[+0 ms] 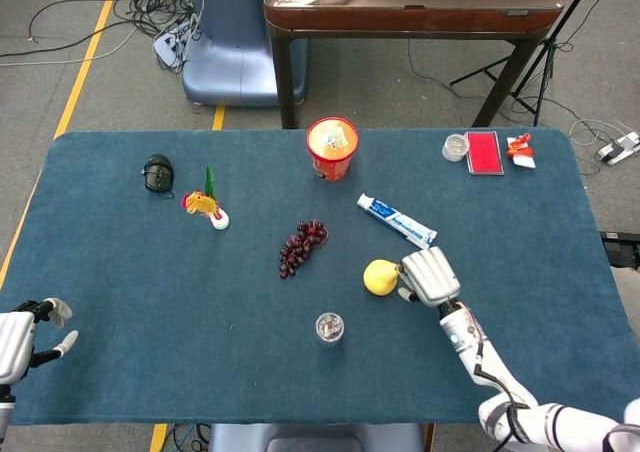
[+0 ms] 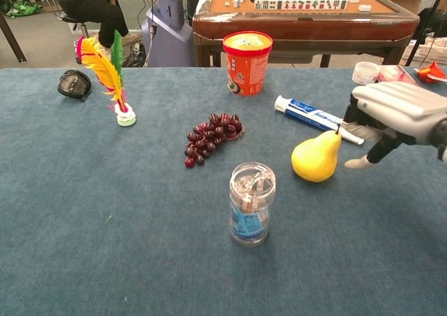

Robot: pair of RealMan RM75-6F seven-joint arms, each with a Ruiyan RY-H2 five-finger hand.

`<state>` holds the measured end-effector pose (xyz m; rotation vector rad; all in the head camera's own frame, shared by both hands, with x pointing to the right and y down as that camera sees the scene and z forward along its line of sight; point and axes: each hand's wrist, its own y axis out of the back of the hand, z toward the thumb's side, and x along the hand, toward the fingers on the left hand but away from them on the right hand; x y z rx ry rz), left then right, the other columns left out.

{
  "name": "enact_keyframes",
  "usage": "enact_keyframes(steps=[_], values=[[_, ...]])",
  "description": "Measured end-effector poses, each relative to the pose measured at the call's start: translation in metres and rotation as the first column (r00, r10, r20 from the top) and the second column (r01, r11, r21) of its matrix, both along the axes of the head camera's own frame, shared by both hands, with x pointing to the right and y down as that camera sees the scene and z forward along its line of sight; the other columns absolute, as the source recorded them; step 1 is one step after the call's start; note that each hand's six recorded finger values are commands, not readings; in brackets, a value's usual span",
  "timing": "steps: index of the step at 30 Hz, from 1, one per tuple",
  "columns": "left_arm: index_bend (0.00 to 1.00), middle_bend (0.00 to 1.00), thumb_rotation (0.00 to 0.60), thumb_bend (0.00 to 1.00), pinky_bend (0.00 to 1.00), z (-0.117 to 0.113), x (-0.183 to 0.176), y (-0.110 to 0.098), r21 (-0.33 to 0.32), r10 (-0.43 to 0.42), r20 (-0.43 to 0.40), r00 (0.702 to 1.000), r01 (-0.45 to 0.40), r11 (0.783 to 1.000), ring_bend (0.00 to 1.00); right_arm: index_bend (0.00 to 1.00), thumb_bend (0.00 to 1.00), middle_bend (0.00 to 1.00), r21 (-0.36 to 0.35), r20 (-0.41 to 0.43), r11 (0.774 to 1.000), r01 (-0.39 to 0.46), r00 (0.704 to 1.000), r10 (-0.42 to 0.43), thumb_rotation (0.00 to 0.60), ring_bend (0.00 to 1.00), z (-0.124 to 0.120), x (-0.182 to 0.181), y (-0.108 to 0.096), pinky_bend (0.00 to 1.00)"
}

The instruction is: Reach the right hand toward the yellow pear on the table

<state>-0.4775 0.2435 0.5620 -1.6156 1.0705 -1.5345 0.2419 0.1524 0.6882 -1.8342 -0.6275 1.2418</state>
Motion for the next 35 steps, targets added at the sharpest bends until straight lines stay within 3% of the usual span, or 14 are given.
enact_keyframes(steps=[2,5,8,11,17,24,35], values=[[0.52,0.57,0.6,0.26,0.66,0.001,0.001,0.0,0.0,0.003,0.003,1.0,-0.003,1.0,0.49,0.63,0.0,0.59,-0.017,-0.024,1.0,-0.001,1.0,0.001,0.6,0.62,-0.01,0.01,0.003,0.82],[0.52,0.57,0.6,0.26,0.66,0.002,0.002,0.0,0.0,0.009,0.009,1.0,-0.009,1.0,0.49,0.54,0.0,0.45,-0.047,-0.068,0.999,-0.02,0.998,0.017,0.6,0.46,-0.031,0.029,0.009,0.59],[0.52,0.57,0.6,0.26,0.66,0.002,0.003,-0.001,0.005,0.011,0.01,1.0,-0.011,1.0,0.49,0.52,0.0,0.39,-0.05,-0.119,0.997,-0.062,0.991,0.056,0.6,0.38,-0.056,0.056,0.015,0.37],[0.51,0.57,0.6,0.26,0.66,0.0,0.003,-0.002,0.015,0.014,0.01,1.0,-0.014,1.0,0.49,0.52,0.0,0.36,-0.013,-0.171,0.993,-0.116,0.979,0.112,0.6,0.34,-0.078,0.088,0.02,0.28],[0.49,0.57,0.6,0.26,0.66,-0.007,0.006,-0.005,0.046,0.028,0.005,1.0,-0.028,0.999,0.47,0.52,0.0,0.32,0.079,-0.174,0.973,-0.218,0.958,0.229,0.6,0.3,-0.118,0.133,0.037,0.26],[0.43,0.56,0.6,0.26,0.66,-0.015,0.01,-0.005,0.08,0.037,0.002,0.999,-0.037,0.996,0.46,0.52,0.0,0.32,0.164,-0.101,0.938,-0.304,0.941,0.323,0.6,0.3,-0.156,0.16,0.054,0.26],[0.43,0.55,0.6,0.26,0.66,-0.013,0.01,-0.006,0.068,0.039,0.018,0.999,-0.041,0.997,0.46,0.52,0.0,0.31,0.16,-0.107,0.926,-0.341,0.927,0.359,0.6,0.3,-0.165,0.179,0.054,0.26]])
